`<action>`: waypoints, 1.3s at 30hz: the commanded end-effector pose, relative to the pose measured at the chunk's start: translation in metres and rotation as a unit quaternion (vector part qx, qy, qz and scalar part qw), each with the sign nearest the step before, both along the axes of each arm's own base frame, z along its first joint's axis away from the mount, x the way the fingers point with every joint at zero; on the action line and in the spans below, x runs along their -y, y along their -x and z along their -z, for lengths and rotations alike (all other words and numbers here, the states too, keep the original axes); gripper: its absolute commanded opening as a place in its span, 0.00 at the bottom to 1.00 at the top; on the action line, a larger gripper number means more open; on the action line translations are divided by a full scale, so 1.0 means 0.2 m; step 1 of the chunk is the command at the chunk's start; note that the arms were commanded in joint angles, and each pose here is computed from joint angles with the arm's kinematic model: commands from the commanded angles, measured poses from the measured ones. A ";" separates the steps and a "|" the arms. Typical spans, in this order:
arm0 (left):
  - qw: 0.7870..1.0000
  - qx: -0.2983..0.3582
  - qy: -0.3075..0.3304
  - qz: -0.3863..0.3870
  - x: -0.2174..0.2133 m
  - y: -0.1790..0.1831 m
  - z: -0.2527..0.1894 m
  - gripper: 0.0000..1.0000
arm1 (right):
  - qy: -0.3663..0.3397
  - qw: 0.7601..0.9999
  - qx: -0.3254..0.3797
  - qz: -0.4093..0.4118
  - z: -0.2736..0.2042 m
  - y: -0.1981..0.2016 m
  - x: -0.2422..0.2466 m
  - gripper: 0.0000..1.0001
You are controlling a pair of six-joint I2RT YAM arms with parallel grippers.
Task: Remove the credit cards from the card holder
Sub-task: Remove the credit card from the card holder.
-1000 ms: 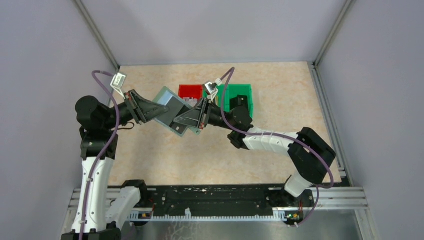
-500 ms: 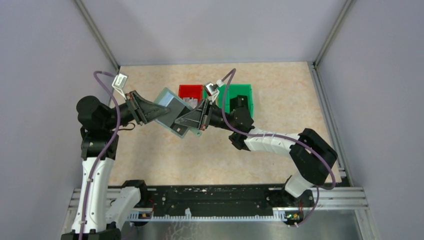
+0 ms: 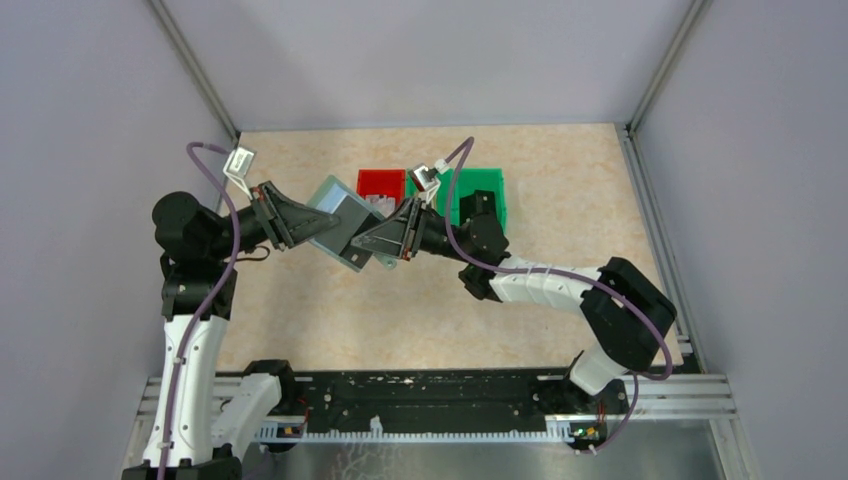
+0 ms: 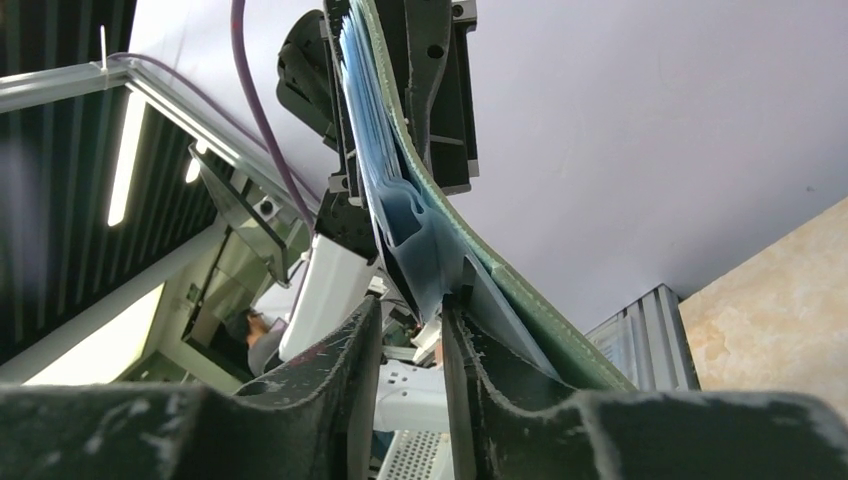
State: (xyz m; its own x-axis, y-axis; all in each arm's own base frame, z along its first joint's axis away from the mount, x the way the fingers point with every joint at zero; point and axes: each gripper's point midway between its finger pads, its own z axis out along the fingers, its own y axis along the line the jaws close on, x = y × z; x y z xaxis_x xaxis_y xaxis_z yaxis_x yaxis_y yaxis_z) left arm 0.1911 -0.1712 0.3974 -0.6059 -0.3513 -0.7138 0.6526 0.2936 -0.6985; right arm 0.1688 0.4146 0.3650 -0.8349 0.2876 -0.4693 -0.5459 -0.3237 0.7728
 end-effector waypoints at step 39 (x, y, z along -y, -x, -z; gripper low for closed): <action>0.999 0.015 0.016 0.031 0.02 0.08 -0.11 0.30 | -0.057 0.998 0.030 0.006 -0.16 0.04 0.08 0.00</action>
State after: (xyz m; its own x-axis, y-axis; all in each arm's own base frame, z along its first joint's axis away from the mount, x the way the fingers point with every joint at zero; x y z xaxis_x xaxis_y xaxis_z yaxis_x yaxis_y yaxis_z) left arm 0.1847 -0.1734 0.4051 -0.6355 -0.3500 -0.6882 0.6432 0.2531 -0.7227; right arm 0.1682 0.4133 0.3719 -0.8410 0.2950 -0.4535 -0.5374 -0.3585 0.7633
